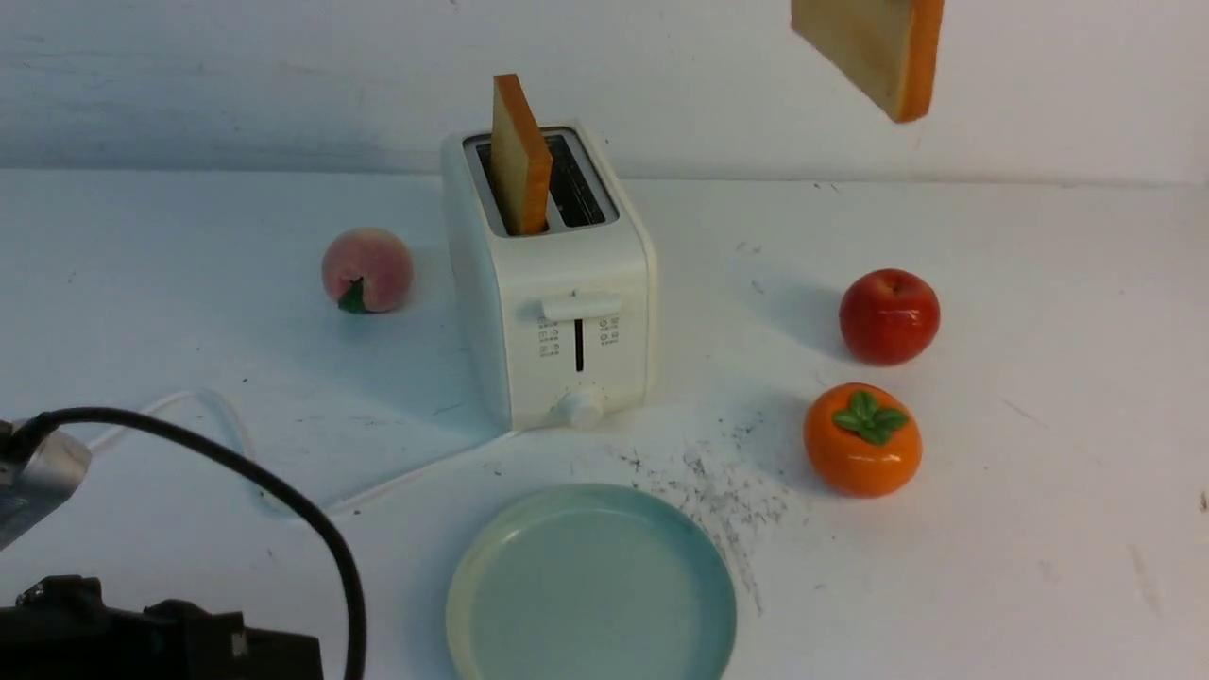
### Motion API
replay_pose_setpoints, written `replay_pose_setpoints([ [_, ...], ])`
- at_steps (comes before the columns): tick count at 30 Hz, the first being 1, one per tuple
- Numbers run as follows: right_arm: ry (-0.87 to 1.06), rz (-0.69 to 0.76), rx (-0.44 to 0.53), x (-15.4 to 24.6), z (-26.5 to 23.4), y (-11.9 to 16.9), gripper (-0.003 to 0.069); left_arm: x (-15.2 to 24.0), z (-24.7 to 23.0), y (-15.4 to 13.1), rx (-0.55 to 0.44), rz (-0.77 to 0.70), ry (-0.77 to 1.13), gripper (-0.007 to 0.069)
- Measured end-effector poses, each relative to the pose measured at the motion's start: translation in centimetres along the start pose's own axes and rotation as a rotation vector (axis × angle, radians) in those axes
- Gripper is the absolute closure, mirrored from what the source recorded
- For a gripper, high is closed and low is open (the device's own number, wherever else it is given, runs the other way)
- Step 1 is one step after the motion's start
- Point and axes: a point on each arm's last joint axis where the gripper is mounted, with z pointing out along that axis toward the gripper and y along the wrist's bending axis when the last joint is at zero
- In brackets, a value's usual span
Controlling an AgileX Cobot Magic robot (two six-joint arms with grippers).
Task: Take toasted bread from bread machine on white table place on plate.
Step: 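Place the held slice of bread on top of the slice on the plate with the right gripper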
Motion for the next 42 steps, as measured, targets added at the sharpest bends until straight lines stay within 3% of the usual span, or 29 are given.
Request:
replay_pose_setpoints([
  [2,0.047,0.014,-0.065,1.1,0.5,0.7,0.0543,0.0,0.0,0.1,-0.006,0.007,0.001,0.0624],
  [5,0.224,0.027,-0.286,5.1,3.1,3.3,0.0543,0.1,0.0,0.1,-0.014,0.016,0.014,0.0622],
  [7,0.293,0.028,-0.379,6.7,4.3,4.4,0.0543,0.2,0.0,0.1,-0.014,0.016,0.019,0.0622],
  [9,0.414,0.004,-0.573,10.3,6.8,6.6,0.0543,0.2,0.0,0.1,-0.016,0.018,0.025,0.0622],
  [11,0.44,0.009,-0.702,12.3,8.4,8.0,0.0543,0.2,0.0,0.2,-0.016,0.019,0.025,0.0621],
  [14,0.414,0.015,-0.81,14.3,10.5,9.3,0.0543,0.2,0.0,0.2,-0.018,0.021,0.026,0.0617],
  [21,0.397,0.054,-0.897,15.4,13.0,10.5,0.0543,0.2,0.0,0.2,-0.018,0.021,0.026,0.0609],
  [42,0.352,0.053,-0.858,15.7,15.4,10.7,0.0543,0.5,0.0,0.4,-0.048,0.051,0.052,0.0592],
])
